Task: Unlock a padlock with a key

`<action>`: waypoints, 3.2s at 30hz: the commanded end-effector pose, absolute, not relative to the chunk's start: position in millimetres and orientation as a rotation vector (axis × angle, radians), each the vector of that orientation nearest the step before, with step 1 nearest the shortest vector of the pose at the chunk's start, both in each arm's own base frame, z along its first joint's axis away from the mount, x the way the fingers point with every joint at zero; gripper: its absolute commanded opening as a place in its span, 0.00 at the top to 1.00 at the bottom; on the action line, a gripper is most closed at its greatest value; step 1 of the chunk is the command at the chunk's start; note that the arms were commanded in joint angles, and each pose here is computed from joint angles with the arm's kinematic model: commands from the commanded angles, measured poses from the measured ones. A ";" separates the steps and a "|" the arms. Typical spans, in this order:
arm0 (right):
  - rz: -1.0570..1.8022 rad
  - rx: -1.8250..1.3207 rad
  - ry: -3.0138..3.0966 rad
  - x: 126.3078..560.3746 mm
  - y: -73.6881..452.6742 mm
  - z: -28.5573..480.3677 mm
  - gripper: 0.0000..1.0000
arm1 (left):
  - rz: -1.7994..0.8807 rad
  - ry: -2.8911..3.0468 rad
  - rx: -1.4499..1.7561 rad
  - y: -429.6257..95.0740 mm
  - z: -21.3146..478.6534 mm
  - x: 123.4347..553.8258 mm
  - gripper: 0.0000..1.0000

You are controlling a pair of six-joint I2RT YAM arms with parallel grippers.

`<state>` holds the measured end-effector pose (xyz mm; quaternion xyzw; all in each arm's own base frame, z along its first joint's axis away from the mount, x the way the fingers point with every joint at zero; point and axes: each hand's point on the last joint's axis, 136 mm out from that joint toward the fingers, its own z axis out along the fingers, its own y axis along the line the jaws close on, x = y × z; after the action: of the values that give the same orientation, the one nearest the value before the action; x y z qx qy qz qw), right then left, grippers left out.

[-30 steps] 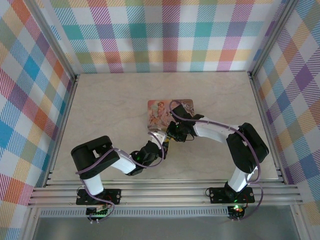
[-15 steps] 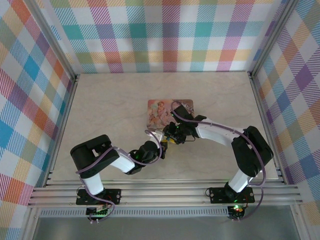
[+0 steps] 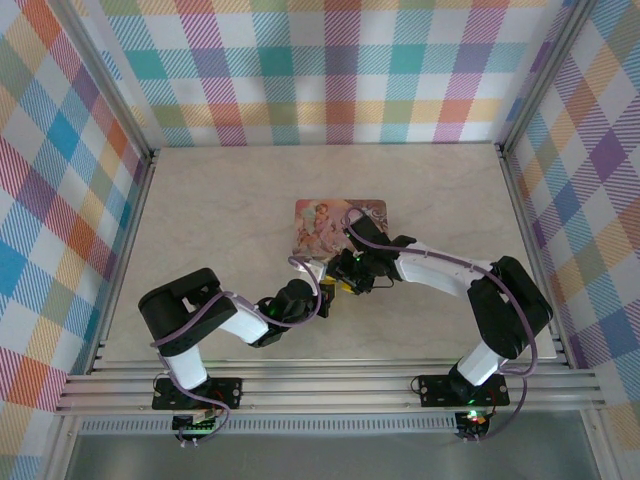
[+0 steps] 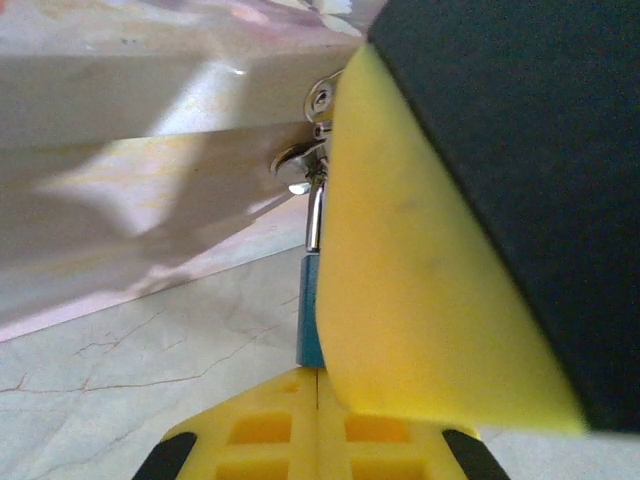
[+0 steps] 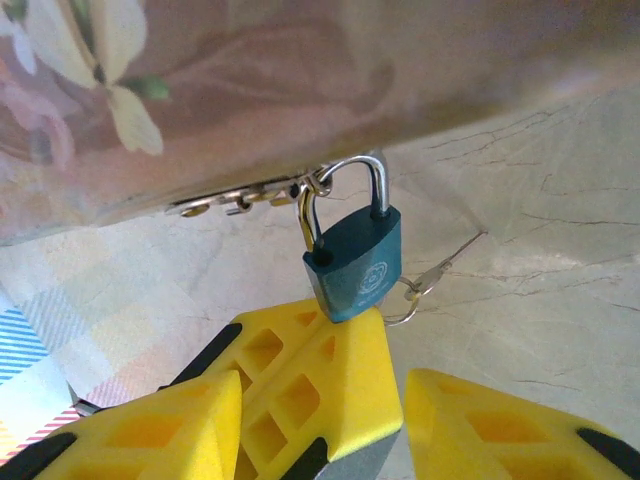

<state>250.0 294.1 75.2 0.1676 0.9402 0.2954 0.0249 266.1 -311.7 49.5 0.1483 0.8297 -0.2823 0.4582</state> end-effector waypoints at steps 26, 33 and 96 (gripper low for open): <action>0.810 0.421 2.955 255.4 287.6 64.0 0.62 | -0.590 2.003 0.600 -316.4 72.6 259.6 1.00; 0.781 0.408 2.970 255.8 286.6 56.7 0.72 | -0.594 1.996 0.602 -317.0 77.3 259.5 1.00; 0.803 0.463 2.939 256.1 278.8 61.2 1.00 | -0.616 1.963 0.586 -318.8 98.9 256.6 0.97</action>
<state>261.4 291.1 66.9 0.1286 0.9522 0.2741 0.0398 253.0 -310.6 68.9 0.2459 0.8270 -0.2329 0.4487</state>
